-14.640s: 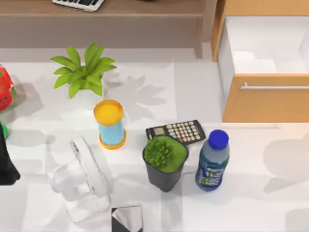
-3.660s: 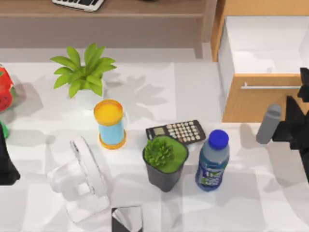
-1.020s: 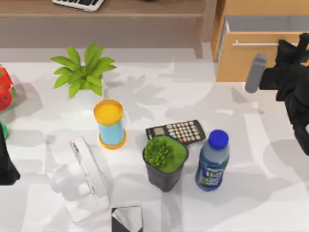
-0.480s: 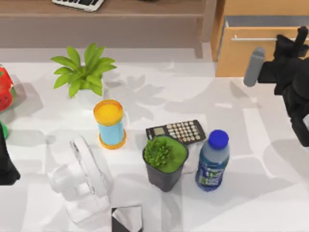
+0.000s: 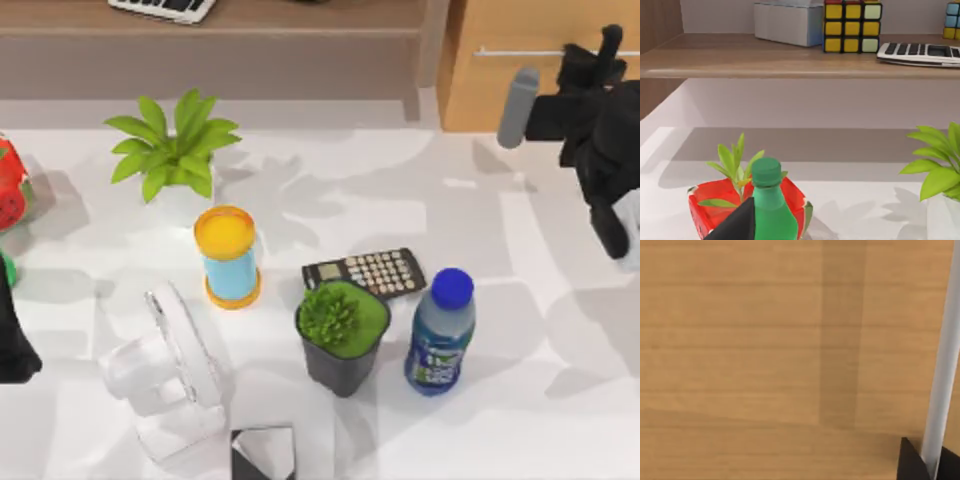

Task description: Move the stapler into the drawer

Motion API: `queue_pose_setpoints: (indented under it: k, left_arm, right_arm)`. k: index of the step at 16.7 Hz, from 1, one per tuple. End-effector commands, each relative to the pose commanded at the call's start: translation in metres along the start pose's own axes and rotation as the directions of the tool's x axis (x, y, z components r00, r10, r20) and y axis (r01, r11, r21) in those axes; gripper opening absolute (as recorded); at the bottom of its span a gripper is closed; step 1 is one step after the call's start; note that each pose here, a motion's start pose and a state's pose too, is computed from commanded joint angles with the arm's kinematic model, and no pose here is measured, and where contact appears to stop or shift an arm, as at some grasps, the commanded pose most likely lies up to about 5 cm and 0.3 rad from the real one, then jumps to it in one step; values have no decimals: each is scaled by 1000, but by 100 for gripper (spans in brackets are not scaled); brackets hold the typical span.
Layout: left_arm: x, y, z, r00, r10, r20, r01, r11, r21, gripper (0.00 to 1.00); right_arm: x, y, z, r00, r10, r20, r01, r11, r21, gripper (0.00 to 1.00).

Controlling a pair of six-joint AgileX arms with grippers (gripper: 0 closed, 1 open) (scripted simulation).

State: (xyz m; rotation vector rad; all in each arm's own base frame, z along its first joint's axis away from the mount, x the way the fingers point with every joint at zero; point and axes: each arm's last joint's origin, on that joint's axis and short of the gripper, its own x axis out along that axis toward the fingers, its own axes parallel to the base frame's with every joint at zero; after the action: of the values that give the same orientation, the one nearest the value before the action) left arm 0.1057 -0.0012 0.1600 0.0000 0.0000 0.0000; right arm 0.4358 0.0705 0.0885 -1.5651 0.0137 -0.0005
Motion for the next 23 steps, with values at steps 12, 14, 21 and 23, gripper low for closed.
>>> queue_pose_setpoints:
  k: [12, 14, 21, 23]
  left_arm:
    - [0, 0, 0, 1000, 0, 0, 0, 1000, 0, 100]
    - [0, 0, 0, 1000, 0, 0, 0, 1000, 0, 100]
    - [0, 0, 0, 1000, 0, 0, 0, 1000, 0, 100]
    - [0, 0, 0, 1000, 0, 0, 0, 1000, 0, 100]
  right_arm:
    - [3, 0, 0, 1000, 1, 0, -1, 1000, 0, 53]
    - [3, 0, 0, 1000, 1, 0, -1, 1000, 0, 68]
    - [3, 0, 0, 1000, 1, 0, -1, 1000, 0, 100]
    - [3, 0, 0, 1000, 1, 0, -1, 1000, 0, 100]
